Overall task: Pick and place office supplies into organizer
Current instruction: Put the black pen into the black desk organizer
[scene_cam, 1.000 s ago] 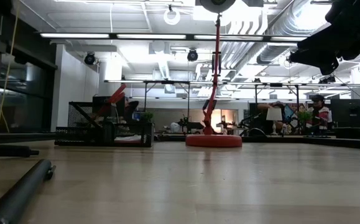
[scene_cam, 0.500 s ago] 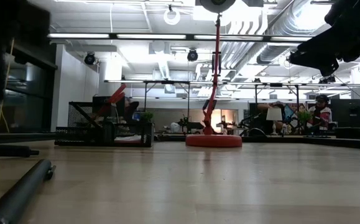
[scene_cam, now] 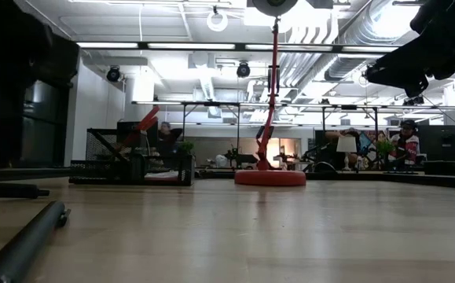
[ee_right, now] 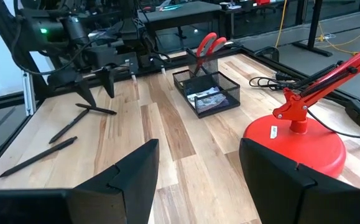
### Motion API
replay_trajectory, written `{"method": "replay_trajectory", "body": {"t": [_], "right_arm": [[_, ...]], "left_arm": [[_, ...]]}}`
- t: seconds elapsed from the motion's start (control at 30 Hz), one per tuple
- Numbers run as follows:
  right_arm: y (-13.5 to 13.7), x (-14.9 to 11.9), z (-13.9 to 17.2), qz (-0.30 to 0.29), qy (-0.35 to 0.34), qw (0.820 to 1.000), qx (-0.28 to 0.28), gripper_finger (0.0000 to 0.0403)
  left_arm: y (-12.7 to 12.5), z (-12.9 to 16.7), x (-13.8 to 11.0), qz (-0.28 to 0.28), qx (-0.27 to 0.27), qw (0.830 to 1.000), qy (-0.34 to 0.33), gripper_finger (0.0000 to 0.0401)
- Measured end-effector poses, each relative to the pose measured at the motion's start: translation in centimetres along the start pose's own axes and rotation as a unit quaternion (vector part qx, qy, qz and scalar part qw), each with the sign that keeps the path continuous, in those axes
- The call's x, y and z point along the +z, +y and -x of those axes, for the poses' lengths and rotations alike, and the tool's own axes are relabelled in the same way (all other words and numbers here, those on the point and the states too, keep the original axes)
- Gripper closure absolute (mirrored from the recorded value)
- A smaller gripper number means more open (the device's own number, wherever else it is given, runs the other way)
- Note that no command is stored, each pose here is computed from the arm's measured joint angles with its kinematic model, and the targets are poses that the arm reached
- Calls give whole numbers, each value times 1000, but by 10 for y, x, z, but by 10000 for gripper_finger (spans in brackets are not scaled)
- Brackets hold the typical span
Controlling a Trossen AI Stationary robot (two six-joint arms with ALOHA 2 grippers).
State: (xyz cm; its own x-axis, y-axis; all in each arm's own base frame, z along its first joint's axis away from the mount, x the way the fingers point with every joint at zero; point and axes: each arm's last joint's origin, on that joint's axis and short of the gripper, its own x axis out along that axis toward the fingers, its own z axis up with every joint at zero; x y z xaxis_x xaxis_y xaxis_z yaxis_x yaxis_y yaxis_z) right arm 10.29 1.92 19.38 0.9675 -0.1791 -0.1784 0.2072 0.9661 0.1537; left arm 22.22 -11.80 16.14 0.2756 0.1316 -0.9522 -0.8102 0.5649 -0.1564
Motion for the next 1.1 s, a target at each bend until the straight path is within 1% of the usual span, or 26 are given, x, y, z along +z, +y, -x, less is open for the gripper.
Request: {"method": "replay_trajectory", "body": {"t": [0.07, 0.13, 0.83, 0.93, 1.1], "right_arm": [[0, 0, 0, 0, 0, 1000, 0, 187], [0, 0, 0, 1, 2, 1000, -1, 187], [-1, -4, -1, 11, 21, 1000, -7, 187], [-1, -5, 0, 14, 25, 1000, -8, 187], [-1, -6, 0, 15, 27, 1000, -7, 187]], "left_arm": [[-3, -4, -1, -1, -3, 1000, 1, 127], [-3, -9, -2, -4, 9, 1000, 7, 129], [-9, -31, -7, -26, 34, 999, -1, 132], [-8, -32, -7, -26, 36, 999, -4, 149], [-6, -32, -7, -27, 45, 999, -7, 216]]}}
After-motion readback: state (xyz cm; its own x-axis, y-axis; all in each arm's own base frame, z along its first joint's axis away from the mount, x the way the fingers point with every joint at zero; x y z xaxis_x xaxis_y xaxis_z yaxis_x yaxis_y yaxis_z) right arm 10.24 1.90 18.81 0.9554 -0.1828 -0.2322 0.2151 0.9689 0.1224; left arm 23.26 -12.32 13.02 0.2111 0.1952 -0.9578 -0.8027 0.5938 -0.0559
